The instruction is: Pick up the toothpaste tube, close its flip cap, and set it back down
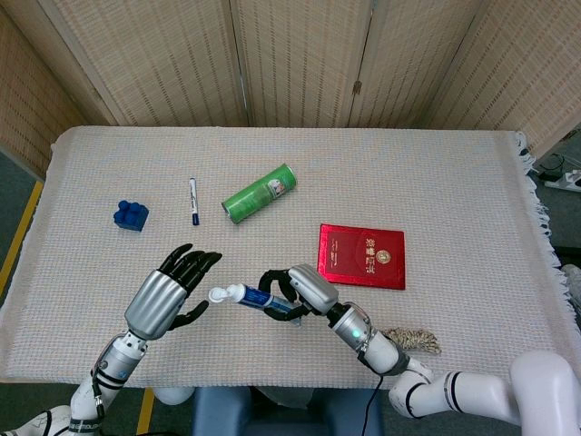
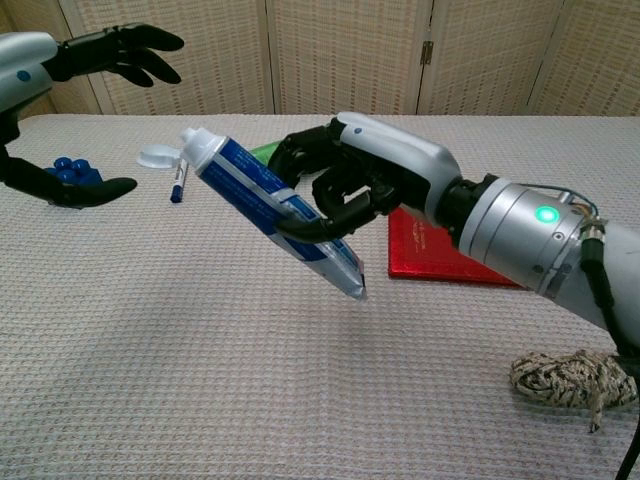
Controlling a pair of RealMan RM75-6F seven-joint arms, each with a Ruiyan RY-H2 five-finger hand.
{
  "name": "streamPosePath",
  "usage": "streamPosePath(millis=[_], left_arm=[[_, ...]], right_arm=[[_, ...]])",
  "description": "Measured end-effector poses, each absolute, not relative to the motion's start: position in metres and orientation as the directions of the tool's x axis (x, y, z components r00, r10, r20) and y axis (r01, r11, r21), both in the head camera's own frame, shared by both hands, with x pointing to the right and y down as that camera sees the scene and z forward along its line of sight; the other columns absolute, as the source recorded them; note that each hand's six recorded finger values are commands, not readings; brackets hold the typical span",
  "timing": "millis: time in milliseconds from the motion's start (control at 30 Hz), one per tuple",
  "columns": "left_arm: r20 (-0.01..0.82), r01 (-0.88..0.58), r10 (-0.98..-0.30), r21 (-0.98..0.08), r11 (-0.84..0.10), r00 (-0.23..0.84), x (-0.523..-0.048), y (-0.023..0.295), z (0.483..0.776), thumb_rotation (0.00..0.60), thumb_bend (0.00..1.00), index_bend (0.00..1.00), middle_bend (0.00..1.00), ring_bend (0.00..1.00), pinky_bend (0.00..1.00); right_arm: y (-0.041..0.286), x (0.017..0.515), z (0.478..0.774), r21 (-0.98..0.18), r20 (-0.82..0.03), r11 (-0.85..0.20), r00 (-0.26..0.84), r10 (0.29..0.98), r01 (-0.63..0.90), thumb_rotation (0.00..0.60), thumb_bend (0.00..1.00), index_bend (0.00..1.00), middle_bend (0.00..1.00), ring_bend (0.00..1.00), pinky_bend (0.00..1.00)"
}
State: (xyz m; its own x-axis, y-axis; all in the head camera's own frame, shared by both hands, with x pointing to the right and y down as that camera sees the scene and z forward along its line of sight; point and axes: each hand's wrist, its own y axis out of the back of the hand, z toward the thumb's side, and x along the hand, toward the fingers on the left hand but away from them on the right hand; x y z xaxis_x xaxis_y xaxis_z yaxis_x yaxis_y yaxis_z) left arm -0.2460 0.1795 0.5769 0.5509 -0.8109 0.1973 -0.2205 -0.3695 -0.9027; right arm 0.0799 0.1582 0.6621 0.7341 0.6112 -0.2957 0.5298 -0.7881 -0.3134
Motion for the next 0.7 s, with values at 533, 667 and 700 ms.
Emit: streamPosePath(millis=[533, 667, 700], left_arm=[[0.175, -0.245, -0.805, -0.897, -0.367, 0.567, -0.234, 0.179, 0.573, 0.600, 0.37, 0.04, 0.19, 0.20, 0.16], [0.177, -0.254, -0.800, -0.890, -0.379, 0.574, -0.229, 0.179, 0.574, 0.600, 0.37, 0.04, 0.19, 0.20, 0.16], [0.177, -0.257, -0.797, -0.888, -0.383, 0.577, -0.227, 0.179, 0.573, 0.600, 0.37, 0.04, 0.19, 0.20, 0.16]], right_arm=[[0.166, 0.075, 0.669, -0.330, -0.318, -0.800, 0.739, 0.594, 0.501, 0.600, 1.00, 0.70, 0.68, 0.76, 0.71], [0.168, 0.072, 0.671, -0.329, -0.323, -0.803, 0.740, 0.590, 0.496, 0.600, 1.00, 0.70, 0.68, 0.76, 0.71], [0.169, 0.071, 0.671, -0.328, -0.326, -0.805, 0.740, 0.588, 0.495, 0.600, 1.00, 0.70, 0.68, 0.76, 0.71]])
